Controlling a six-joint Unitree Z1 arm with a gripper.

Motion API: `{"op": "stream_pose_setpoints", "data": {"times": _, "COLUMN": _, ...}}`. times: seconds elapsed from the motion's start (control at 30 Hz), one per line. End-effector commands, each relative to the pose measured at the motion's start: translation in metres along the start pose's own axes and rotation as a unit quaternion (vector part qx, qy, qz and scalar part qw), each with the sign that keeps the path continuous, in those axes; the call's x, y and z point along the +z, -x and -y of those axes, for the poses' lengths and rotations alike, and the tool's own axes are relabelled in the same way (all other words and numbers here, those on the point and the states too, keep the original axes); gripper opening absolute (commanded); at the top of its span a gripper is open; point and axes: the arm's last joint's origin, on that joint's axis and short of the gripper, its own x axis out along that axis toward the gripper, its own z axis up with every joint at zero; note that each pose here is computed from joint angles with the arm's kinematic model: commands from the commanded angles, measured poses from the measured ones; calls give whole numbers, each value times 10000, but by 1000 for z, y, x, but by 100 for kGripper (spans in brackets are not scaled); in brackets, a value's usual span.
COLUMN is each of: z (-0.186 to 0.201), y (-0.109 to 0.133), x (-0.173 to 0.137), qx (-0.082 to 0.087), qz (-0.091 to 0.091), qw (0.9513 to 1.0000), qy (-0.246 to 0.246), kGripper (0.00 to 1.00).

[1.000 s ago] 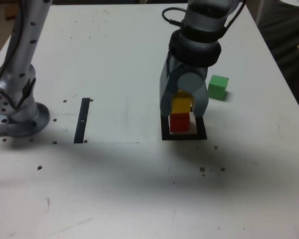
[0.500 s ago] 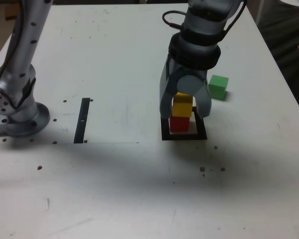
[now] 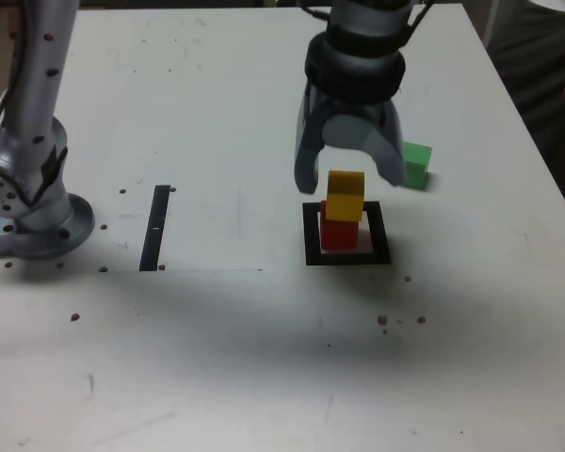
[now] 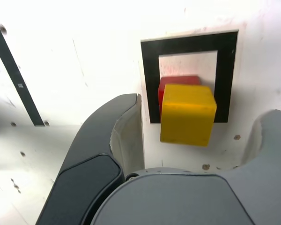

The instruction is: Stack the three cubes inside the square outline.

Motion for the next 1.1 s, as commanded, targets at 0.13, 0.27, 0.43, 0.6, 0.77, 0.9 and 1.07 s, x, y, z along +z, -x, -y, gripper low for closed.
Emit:
{"op": "stream_pose_setpoints", "data": {"times": 0.13, "z": -24, "y": 8, "x": 5, "qx": 258, "qz": 171, "qw": 9984, "qy": -468, "kGripper": 100}}
{"op": "stream_pose_setpoints", "data": {"times": 0.27, "z": -43, "y": 6, "x": 16, "qx": 295, "qz": 203, "qw": 9962, "qy": -793, "kGripper": 100}}
{"op": "stream_pose_setpoints", "data": {"times": 0.43, "z": -64, "y": -3, "x": 32, "qx": 279, "qz": 155, "qw": 9925, "qy": -1180, "kGripper": 100}}
{"op": "stream_pose_setpoints", "data": {"times": 0.6, "z": -80, "y": -15, "x": 46, "qx": 237, "qz": 61, "qw": 9891, "qy": -1452, "kGripper": 100}}
{"op": "stream_pose_setpoints", "data": {"times": 0.77, "z": -90, "y": -25, "x": 61, "qx": 217, "qz": 40, "qw": 9864, "qy": -1628, "kGripper": 100}}
{"op": "stream_pose_setpoints", "data": {"times": 0.9, "z": -96, "y": -35, "x": 75, "qx": 192, "qz": 10, "qw": 9851, "qy": -1711, "kGripper": 99}}
{"op": "stream_pose_setpoints", "data": {"times": 1.07, "z": -101, "y": -50, "x": 88, "qx": 115, "qz": -101, "qw": 9846, "qy": -1744, "kGripper": 97}}
